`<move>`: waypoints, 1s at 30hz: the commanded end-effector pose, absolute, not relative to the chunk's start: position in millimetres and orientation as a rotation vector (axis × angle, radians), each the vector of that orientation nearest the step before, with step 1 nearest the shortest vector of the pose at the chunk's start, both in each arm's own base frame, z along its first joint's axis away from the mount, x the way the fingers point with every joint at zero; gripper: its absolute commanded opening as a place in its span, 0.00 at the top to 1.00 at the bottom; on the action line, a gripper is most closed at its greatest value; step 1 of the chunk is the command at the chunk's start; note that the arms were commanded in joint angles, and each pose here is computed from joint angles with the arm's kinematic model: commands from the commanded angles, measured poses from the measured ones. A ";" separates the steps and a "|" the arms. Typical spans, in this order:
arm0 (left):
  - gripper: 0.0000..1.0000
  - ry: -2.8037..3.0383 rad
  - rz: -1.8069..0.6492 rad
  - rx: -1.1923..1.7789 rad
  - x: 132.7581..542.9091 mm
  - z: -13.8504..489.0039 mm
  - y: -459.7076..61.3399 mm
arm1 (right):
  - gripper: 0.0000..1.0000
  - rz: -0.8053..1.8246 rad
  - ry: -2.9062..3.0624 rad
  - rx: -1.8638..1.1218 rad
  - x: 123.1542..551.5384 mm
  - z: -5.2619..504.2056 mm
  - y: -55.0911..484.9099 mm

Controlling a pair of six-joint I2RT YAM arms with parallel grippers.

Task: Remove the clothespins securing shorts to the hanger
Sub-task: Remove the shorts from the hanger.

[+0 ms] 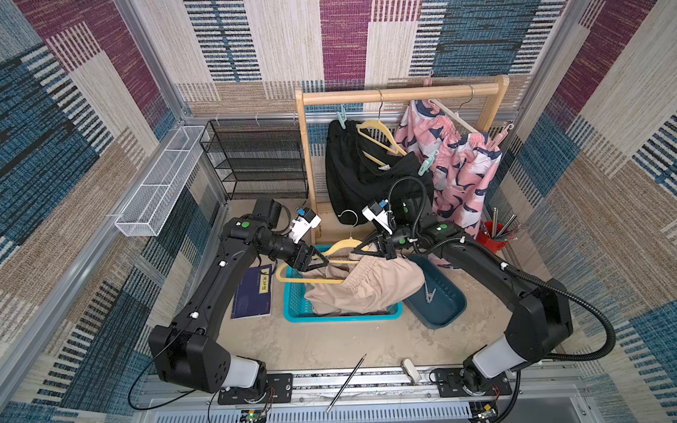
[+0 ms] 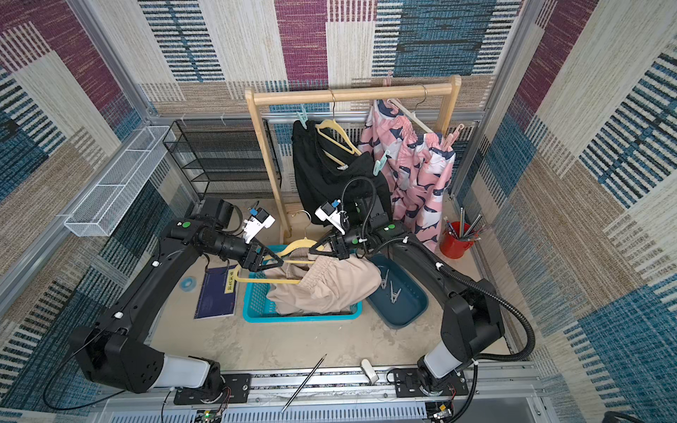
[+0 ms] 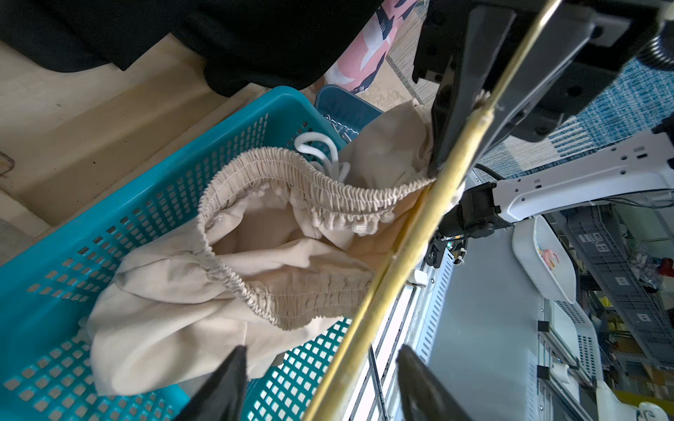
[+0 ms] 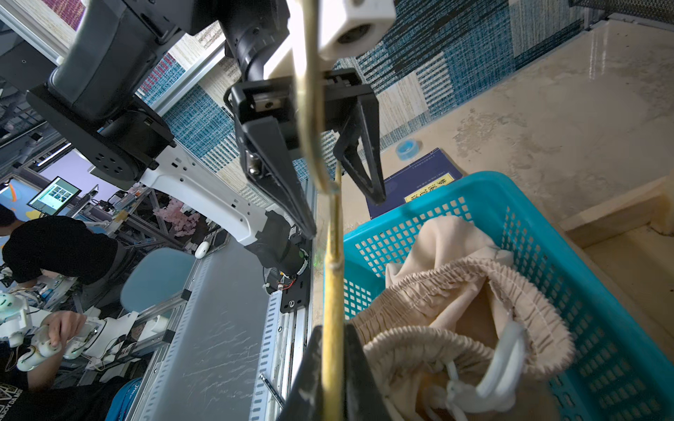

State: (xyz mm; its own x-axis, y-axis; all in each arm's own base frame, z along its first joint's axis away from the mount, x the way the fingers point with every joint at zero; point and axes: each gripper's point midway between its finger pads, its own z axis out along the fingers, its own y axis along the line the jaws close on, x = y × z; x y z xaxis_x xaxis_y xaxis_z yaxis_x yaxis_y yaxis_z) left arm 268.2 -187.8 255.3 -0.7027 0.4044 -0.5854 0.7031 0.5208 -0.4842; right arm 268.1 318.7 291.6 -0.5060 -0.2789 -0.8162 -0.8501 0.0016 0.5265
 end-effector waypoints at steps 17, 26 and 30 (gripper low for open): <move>1.00 2.394 -0.956 0.905 267.2 257.0 -182.3 | 0.61 1.417 1.806 -1.101 288.0 293.9 319.5; 1.00 2.408 -0.836 0.800 267.5 274.3 -168.7 | 0.33 1.134 1.917 -0.844 317.3 287.9 274.0; 1.00 2.367 -0.821 0.784 256.3 288.3 -165.5 | 0.28 0.916 2.030 -0.721 330.8 268.3 247.7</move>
